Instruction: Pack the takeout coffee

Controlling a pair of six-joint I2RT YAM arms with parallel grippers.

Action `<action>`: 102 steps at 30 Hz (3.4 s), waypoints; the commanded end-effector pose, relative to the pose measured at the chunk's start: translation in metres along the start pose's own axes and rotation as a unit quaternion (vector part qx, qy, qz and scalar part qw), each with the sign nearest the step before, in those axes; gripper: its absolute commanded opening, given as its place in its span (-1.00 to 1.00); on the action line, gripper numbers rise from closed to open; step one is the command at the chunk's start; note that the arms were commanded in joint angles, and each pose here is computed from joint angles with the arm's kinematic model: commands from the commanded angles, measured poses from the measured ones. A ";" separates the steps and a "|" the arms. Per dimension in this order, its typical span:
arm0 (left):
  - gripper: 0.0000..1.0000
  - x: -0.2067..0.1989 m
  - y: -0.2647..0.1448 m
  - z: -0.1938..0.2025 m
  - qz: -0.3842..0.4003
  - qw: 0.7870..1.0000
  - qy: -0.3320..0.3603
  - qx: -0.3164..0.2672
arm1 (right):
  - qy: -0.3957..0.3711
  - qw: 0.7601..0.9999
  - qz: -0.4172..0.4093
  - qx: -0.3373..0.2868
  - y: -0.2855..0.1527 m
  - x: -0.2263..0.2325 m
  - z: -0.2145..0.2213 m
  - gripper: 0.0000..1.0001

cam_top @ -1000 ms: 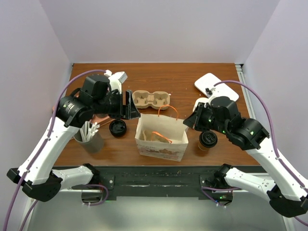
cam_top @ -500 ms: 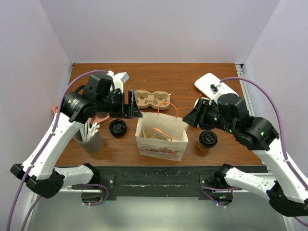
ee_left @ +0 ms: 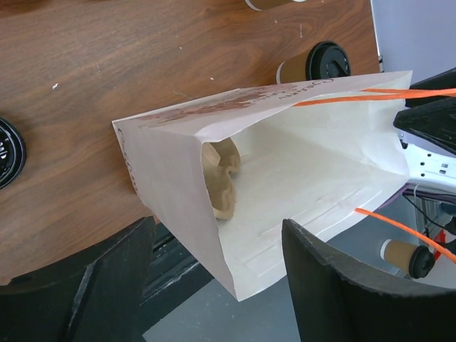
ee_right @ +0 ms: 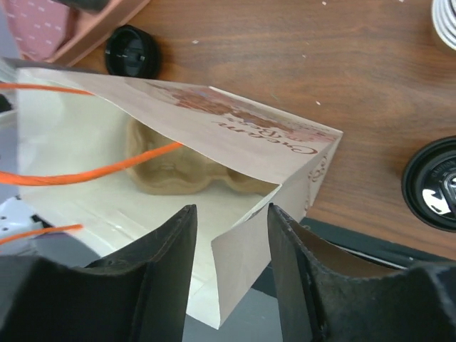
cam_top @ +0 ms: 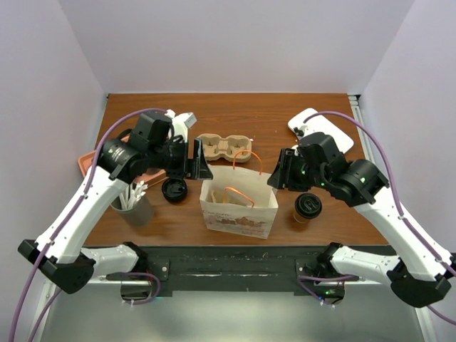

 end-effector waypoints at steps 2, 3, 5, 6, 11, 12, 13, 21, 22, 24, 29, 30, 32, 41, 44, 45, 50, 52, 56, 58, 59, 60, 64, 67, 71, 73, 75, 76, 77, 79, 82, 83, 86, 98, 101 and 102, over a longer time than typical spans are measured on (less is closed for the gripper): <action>0.38 -0.006 0.018 0.001 0.016 0.999 0.027 0.020 | -0.023 0.999 0.025 -0.032 -0.006 -0.001 -0.019 -0.27; 0.36 -0.008 0.020 0.002 0.016 0.999 0.030 0.024 | -0.028 0.999 0.031 -0.029 -0.002 0.000 -0.020 -0.36; 0.21 -0.008 0.025 0.000 0.007 0.999 0.034 0.034 | -0.036 0.998 0.031 -0.038 0.002 0.002 -0.025 -0.70; 0.09 -0.005 0.023 0.003 -0.005 0.998 0.037 0.048 | -0.038 0.998 0.026 -0.043 0.003 0.005 -0.029 -0.80; -0.42 -0.003 0.004 -0.026 -0.062 0.996 0.058 0.035 | -0.048 0.996 0.024 -0.072 -0.003 0.020 -0.053 -1.00; -0.44 -0.001 0.002 -0.025 -0.070 0.995 0.059 0.041 | -0.048 0.996 0.021 -0.073 -0.004 0.022 -0.054 -1.00; -0.46 0.000 0.000 -0.025 -0.074 0.995 0.061 0.036 | -0.047 0.996 0.016 -0.076 -0.005 0.022 -0.053 -1.00; -0.58 -0.016 0.011 -0.024 0.005 0.997 0.073 -0.013 | -0.050 0.988 -0.073 -0.125 0.005 0.024 -0.041 -1.00; -0.34 -0.017 0.008 -0.022 0.013 0.997 0.075 -0.016 | -0.052 0.988 -0.074 -0.127 0.006 0.021 -0.038 -1.00; 0.01 -0.014 0.007 -0.015 0.007 0.997 0.070 -0.003 | -0.053 0.986 -0.088 -0.134 0.007 0.014 -0.030 -1.00; 0.28 -0.001 -0.008 -0.007 -0.038 0.997 0.069 -0.003 | -0.070 0.979 -0.124 -0.143 -0.001 0.009 -0.017 -1.00; 0.32 0.000 -0.008 -0.004 -0.040 0.997 0.065 0.002 | -0.070 0.979 -0.126 -0.146 -0.002 0.005 -0.014 -1.00; 0.33 0.004 -0.004 0.001 -0.045 0.997 0.061 0.010 | -0.075 0.977 -0.134 -0.149 0.000 0.004 -0.011 -1.00; 0.32 0.007 0.010 -0.012 -0.054 0.997 0.060 -0.005 | -0.094 0.968 -0.153 -0.177 -0.007 0.010 -0.019 -1.00; 0.26 0.008 0.018 -0.010 -0.050 0.997 0.050 0.006 | -0.091 0.964 -0.162 -0.188 -0.007 0.012 -0.021 -1.00; 0.18 0.006 0.019 -0.009 -0.046 0.998 0.045 0.007 | -0.085 0.964 -0.165 -0.190 -0.007 0.013 -0.021 -1.00; -0.24 -0.006 0.010 -0.024 -0.018 0.996 0.078 -0.033 | -0.075 0.957 -0.188 -0.210 -0.009 0.016 -0.023 -1.00; -0.43 -0.013 0.009 -0.026 0.008 0.994 0.099 -0.040 | -0.077 0.951 -0.204 -0.217 -0.013 0.018 -0.022 -1.00; -0.53 -0.037 0.005 -0.025 0.096 0.984 0.127 -0.074 | -0.087 0.948 -0.222 -0.213 -0.010 0.010 -0.006 -1.00; -0.49 -0.042 0.000 -0.013 0.123 0.981 0.130 -0.077 | -0.085 0.948 -0.222 -0.212 -0.012 0.003 0.000 -1.00; -0.46 -0.041 -0.001 -0.009 0.124 0.981 0.129 -0.076 | -0.083 0.951 -0.214 -0.206 -0.007 -0.002 0.005 -1.00; -0.41 -0.039 -0.005 -0.003 0.122 0.981 0.128 -0.076 | -0.080 0.950 -0.214 -0.212 -0.011 -0.006 0.006 -1.00; -0.27 -0.019 0.004 0.029 0.101 0.989 0.107 -0.033 | -0.080 0.955 -0.203 -0.199 -0.009 -0.016 0.016 -1.00; -0.19 -0.012 0.006 0.036 0.087 0.991 0.100 -0.026 | -0.087 0.957 -0.211 -0.180 -0.006 -0.016 0.024 -1.00; -0.03 -0.007 0.008 0.036 0.070 0.993 0.095 -0.010 | -0.088 0.959 -0.221 -0.156 -0.003 -0.010 0.029 -1.00; -0.05 -0.007 0.007 0.034 0.064 0.993 0.097 -0.012 | -0.084 0.961 -0.219 -0.150 -0.003 -0.009 0.029 -1.00; -0.10 -0.003 0.008 0.034 0.052 0.994 0.097 -0.011 | -0.080 0.963 -0.210 -0.150 -0.007 -0.006 0.023 -0.72; -0.13 -0.002 0.008 0.035 0.050 0.994 0.096 -0.011 | -0.076 0.968 -0.189 -0.146 -0.006 -0.012 0.022 -0.70; -0.21 -0.001 0.008 0.036 0.049 0.994 0.096 -0.009 | -0.076 0.969 -0.185 -0.148 -0.012 -0.006 0.015 -0.67; -0.25 -0.002 0.009 0.038 0.053 0.994 0.093 -0.008 | -0.083 0.972 -0.168 -0.140 -0.018 -0.008 0.013 -0.52; -0.26 -0.003 0.009 0.037 0.057 0.994 0.091 -0.011 | -0.082 0.975 -0.136 -0.158 -0.037 -0.009 -0.004 -0.17; -0.26 -0.004 0.009 0.037 0.057 0.994 0.089 -0.010 | -0.083 0.970 -0.143 -0.177 -0.053 -0.002 -0.015 -0.14; -0.23 -0.004 0.009 0.036 0.058 0.994 0.089 -0.008 | -0.100 0.963 -0.161 -0.190 -0.069 0.012 -0.028 -0.11; -0.04 -0.014 0.019 -0.001 0.042 0.995 0.086 -0.012 | -0.178 0.955 -0.187 -0.143 -0.035 0.048 -0.036 -0.45; 0.07 -0.007 0.020 -0.019 -0.009 0.997 0.076 -0.011 | -0.158 0.973 -0.128 -0.114 -0.023 0.037 -0.038 -0.25; 0.12 -0.003 0.018 -0.025 -0.029 0.997 0.073 -0.020 | -0.147 0.976 -0.107 -0.119 -0.023 0.031 -0.041 -0.23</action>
Point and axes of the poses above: each gripper's point midway between its finger pads, its own y axis out along the fingers, its own x axis along the line the jaws close on, z = x × y, the point moved 2 cm from there along -y, back along the fingers, and after that the axes turned 5 degrees about y, right-handed, at the moved point
